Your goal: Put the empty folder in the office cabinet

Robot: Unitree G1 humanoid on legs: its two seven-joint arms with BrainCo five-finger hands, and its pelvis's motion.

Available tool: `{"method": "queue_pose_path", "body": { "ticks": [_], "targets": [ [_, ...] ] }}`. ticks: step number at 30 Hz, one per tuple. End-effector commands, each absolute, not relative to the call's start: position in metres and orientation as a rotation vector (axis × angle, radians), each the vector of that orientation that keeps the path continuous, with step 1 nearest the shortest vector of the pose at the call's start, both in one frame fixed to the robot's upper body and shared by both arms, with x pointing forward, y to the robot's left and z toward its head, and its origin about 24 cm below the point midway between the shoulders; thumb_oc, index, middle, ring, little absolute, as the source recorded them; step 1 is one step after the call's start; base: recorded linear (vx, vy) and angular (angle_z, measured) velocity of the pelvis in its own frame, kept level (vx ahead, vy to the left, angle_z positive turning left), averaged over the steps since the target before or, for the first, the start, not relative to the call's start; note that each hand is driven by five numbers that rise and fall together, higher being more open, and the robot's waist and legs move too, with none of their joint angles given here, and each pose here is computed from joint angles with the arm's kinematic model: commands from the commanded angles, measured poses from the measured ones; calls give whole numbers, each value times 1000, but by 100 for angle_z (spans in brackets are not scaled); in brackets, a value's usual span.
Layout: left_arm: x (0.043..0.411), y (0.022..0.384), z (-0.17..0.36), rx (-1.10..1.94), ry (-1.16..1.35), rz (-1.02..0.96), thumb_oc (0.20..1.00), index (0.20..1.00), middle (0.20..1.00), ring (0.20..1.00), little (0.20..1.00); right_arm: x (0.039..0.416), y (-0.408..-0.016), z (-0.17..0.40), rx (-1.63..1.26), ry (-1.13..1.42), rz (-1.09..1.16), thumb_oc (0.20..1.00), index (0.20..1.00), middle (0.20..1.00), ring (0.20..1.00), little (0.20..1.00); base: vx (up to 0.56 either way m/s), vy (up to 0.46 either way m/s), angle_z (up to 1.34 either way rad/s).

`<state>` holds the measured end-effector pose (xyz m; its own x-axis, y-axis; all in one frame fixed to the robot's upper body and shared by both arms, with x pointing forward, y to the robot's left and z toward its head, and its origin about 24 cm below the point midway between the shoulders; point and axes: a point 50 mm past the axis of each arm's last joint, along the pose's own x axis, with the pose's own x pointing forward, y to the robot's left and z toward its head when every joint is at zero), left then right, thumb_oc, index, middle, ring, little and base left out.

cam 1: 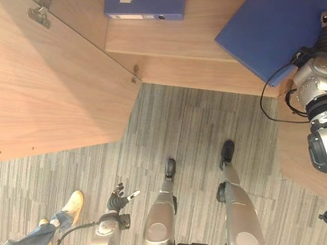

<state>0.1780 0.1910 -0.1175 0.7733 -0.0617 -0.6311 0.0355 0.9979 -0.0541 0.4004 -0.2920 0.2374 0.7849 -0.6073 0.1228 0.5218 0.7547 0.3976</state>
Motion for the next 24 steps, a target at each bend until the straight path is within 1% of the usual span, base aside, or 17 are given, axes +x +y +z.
{"method": "queue_pose_path", "body": {
  "ticks": [1,3,5,7,10,21,24],
  "targets": [
    [175,195,-121,117,716,-103,1000,1000,1000,1000,1000,392,-304,254,513,-339,-788,200,200,200,200,200,27,-9,7],
    [175,195,-121,117,716,-103,1000,1000,1000,1000,1000,392,-304,254,513,-339,-788,200,200,200,200,200,9,-4,6],
    [175,189,-122,135,721,-129,1000,1000,1000,1000,1000,386,-317,261,621,-338,-865,200,200,200,200,200,13,2,6],
    [174,187,-123,136,719,-132,1000,1000,1000,1000,1000,382,-325,267,679,-350,-895,200,200,200,200,200,0,0,4],
    [170,184,-124,130,723,-136,1000,1000,1000,1000,1000,376,-334,283,694,-383,-919,200,200,200,200,200,19,-6,7],
    [176,175,-122,106,697,-130,1000,1000,1000,1000,1000,371,-331,318,643,-458,-935,200,200,200,200,200,21,-27,-1],
    [180,175,-120,106,690,-121,1000,1000,1000,1000,1000,370,-330,323,695,-471,-936,200,200,200,200,200,16,-64,3]
  ]
}}
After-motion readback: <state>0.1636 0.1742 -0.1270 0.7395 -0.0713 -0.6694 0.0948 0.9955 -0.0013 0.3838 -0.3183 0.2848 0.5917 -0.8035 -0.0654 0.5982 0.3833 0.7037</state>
